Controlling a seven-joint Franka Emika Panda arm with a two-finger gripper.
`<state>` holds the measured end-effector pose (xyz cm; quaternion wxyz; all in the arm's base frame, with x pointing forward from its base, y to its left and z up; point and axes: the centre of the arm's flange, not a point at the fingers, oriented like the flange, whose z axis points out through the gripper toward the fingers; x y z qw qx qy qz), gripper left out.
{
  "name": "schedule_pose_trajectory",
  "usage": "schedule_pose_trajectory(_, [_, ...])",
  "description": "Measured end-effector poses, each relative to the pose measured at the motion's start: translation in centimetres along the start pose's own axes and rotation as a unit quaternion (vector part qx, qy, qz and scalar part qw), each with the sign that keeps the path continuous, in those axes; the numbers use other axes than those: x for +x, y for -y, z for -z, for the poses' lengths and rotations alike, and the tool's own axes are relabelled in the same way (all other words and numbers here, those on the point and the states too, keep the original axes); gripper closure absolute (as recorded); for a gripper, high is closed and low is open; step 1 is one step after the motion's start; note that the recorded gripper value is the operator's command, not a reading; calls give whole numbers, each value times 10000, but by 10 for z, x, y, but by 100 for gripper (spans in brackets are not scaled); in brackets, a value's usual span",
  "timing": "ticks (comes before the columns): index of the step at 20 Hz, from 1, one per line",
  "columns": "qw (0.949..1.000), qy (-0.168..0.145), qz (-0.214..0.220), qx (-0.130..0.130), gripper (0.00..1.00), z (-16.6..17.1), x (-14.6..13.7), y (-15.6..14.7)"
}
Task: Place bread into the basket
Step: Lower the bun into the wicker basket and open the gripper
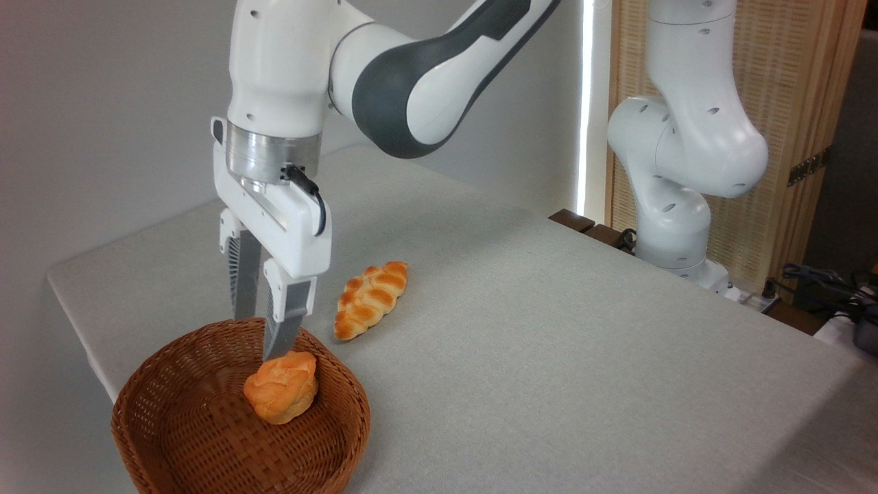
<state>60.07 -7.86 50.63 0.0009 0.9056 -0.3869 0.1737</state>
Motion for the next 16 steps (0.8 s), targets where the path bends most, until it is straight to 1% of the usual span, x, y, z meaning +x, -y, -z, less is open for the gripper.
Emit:
schedule_pose_trajectory(3, [9996, -126, 245, 82, 0, 18, 9, 3])
schedule_pose_trajectory(4, [9994, -106, 316, 45, 0, 23, 12, 2])
schedule_pose_trajectory(5, [9994, -23, 347, -47, 0, 26, 14, -2])
schedule_pose_trajectory(7, [9987, 302, 294, -302, 0, 33, 16, -11])
schedule_pose_trajectory(9, [9955, 732, 242, -546, 0, 44, 11, -16])
schedule_pose_trajectory(11, [9922, 995, 255, -713, 0, 50, 5, -17])
schedule_pose_trajectory(16, [9899, 1136, 289, -797, 0, 49, 0, -16])
